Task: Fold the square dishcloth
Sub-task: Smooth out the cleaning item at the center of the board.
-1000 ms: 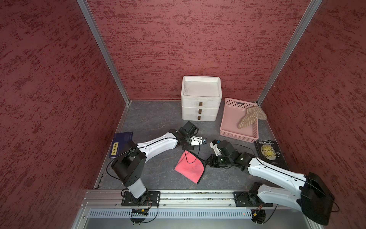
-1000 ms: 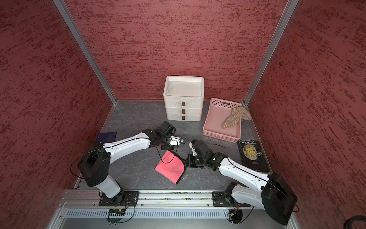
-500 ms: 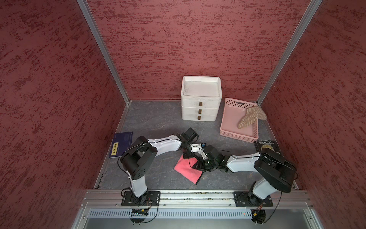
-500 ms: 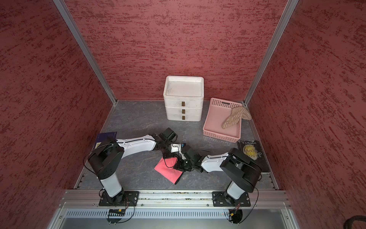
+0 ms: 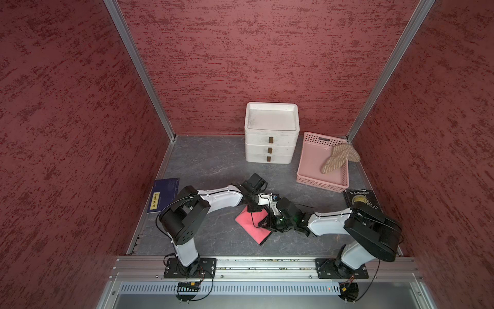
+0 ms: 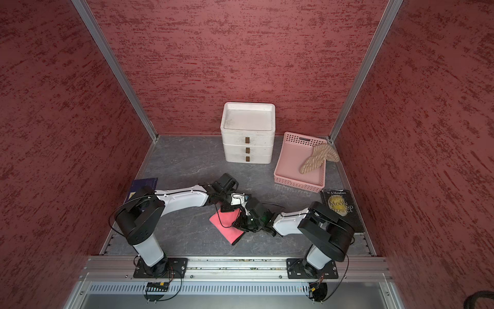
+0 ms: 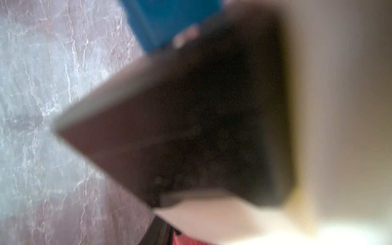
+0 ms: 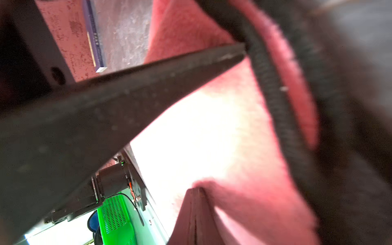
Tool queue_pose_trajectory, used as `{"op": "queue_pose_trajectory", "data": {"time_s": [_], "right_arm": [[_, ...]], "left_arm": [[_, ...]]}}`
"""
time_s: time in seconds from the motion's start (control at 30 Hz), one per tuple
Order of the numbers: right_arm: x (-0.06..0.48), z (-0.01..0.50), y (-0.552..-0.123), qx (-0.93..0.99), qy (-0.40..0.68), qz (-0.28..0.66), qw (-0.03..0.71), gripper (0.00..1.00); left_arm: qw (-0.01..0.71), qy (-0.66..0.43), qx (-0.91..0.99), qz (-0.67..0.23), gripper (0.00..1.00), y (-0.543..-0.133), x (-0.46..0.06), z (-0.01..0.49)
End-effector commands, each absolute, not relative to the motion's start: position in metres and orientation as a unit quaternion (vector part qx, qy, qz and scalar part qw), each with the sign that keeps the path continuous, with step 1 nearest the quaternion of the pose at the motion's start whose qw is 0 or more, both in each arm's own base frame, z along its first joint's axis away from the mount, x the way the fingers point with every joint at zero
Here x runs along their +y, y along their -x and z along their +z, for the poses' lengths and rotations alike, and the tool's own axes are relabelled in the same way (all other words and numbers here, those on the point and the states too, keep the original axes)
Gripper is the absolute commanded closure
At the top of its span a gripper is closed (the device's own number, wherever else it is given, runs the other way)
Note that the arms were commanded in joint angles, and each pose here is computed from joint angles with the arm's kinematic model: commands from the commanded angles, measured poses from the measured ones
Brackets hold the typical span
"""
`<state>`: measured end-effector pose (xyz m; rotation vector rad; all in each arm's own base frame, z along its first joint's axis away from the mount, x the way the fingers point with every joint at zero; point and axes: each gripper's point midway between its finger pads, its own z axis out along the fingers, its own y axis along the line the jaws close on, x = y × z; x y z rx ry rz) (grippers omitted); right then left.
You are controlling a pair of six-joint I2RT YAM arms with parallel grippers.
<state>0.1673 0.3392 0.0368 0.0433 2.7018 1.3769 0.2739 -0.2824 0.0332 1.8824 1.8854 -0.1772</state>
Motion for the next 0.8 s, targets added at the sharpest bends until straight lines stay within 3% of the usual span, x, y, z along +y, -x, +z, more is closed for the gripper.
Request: {"op": "queue_pose_trajectory", "data": {"time_s": [0.0, 0.2, 0.33, 0.53, 0.77], "right_arm": [[0.368, 0.049, -0.156, 0.863, 0.022, 0.501, 0.067, 1.00], [0.362, 0.025, -0.154, 0.871, 0.011, 0.488, 0.063, 1.00], [0.363, 0.062, -0.161, 0.876, 0.050, 0.470, 0.094, 0.92], [0.327, 0.150, -0.185, 0.893, 0.069, 0.405, 0.183, 0.53], [0.208, 0.224, -0.236, 0.915, -0.028, 0.288, 0.282, 0.29]], "left_arm": [[0.199, -0.587, 0.782, 0.066, 0.62, -0.321, -0.194, 0.020], [0.245, -0.564, 0.787, 0.053, 0.46, -0.328, -0.181, 0.069], [0.263, -0.557, 0.786, 0.049, 0.40, -0.320, -0.175, 0.095], [0.266, -0.545, 0.794, -0.040, 0.38, -0.272, -0.186, 0.130], [0.237, -0.586, 0.770, -0.082, 0.38, -0.218, -0.212, 0.117]]}}
